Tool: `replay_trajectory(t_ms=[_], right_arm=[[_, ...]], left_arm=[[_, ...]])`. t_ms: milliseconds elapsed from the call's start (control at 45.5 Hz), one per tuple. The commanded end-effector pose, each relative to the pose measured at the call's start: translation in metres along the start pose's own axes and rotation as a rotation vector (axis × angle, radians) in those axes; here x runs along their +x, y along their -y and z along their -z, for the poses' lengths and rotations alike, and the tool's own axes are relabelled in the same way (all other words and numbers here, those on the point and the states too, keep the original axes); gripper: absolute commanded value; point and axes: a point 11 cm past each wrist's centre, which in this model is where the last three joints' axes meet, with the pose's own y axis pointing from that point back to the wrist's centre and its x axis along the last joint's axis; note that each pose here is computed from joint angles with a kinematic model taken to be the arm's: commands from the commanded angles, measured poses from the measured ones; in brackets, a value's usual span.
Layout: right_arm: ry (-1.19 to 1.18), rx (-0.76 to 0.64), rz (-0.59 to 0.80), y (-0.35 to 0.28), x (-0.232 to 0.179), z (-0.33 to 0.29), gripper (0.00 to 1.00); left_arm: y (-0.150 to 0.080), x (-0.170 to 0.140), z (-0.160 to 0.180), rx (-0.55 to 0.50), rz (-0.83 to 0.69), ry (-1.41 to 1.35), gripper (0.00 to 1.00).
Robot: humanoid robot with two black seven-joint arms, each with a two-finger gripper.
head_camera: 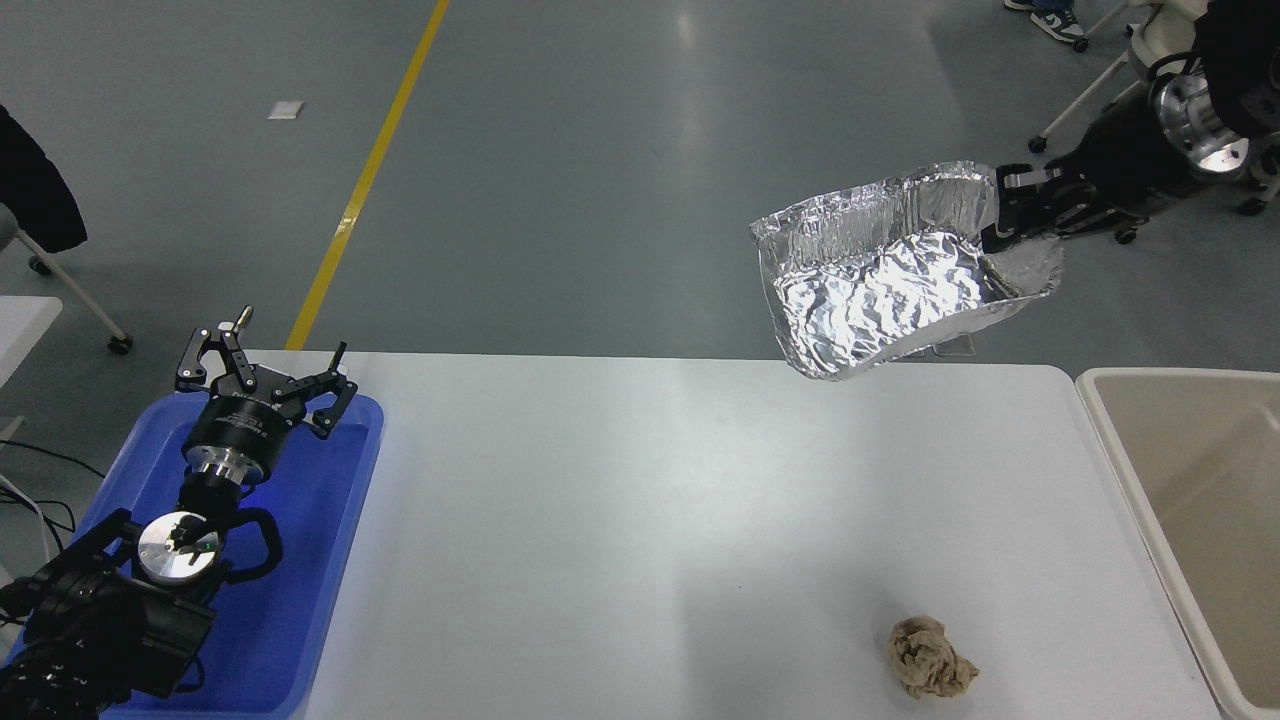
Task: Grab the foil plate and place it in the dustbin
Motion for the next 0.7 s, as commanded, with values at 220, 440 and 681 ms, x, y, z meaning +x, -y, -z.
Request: replay_trajectory(t_ms=[220,440,681], right_arm=[[0.192,-0.292,-0.125,0.014,-0.022,-0.164,0.00],[0.235,-0.441,-0.158,0.018,-0.061,-0.231,0.00],[0.275,-0.633,-0.201,0.018,-0.105,-0.285,0.00]], left_arm=[[0.000,0.000,0.000,0.000,0.000,0.000,1.00],[0.000,0.000,0.000,0.000,0.000,0.000,1.00],[0.000,0.000,0.000,0.000,0.001,0.000,1.00]])
